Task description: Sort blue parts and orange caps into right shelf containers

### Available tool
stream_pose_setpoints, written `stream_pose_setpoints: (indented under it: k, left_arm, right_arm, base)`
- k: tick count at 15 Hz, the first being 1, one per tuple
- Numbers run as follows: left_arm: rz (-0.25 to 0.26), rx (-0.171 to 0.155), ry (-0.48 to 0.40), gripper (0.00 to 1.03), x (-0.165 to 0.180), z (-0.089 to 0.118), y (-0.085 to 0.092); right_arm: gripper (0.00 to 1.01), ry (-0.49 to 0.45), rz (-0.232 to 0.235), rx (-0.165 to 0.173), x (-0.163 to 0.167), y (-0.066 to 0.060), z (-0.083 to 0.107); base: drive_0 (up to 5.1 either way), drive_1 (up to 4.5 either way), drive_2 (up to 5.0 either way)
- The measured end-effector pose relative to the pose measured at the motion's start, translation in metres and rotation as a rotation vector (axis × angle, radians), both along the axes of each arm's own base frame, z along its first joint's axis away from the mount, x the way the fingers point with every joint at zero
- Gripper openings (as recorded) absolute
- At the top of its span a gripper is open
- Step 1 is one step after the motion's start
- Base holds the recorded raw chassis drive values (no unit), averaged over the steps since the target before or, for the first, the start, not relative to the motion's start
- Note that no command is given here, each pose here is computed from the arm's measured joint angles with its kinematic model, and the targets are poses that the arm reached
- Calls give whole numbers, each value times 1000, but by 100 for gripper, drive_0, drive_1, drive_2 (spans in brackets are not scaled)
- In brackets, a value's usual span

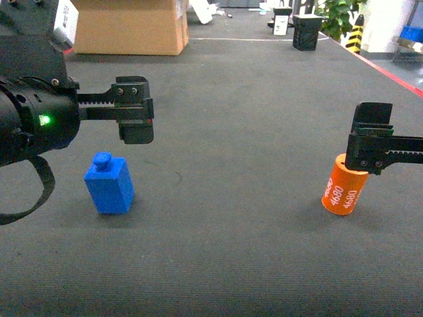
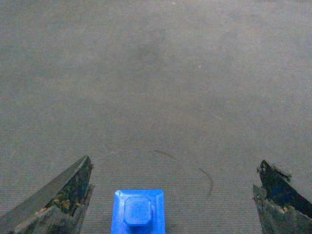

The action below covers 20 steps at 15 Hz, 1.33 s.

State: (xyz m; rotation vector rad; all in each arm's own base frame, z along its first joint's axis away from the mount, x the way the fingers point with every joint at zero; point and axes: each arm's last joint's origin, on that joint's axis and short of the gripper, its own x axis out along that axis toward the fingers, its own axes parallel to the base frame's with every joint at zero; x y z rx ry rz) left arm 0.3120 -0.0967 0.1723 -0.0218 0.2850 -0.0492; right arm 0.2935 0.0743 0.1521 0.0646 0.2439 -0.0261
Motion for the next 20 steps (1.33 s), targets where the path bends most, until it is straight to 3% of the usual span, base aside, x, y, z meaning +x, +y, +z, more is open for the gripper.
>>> stream_pose_setpoints:
  k: [2,4,5,8,20]
  left_arm:
    - [1,2,17,98,2,-7,-1]
    - [53,9,43,98,11,-24,11]
    - [62,19,91,98,14,-41,16]
    - [54,14,128,98,20,-54,18]
    - [54,15,137,98,20,-58,18]
  right_arm:
    - [98,3,-3,17,7,2,-2]
    - [98,43,0,48,20,7,-15]
    - [98,66,7,45,26,12,-21]
    - [98,86,-21,33,33,13,-31]
    - [98,99,-29,27,33,12,-38]
  base:
    - [0,0,0]
    - [0,0,0]
    - [0,0,0]
    - [0,0,0]
    - [0,0,0]
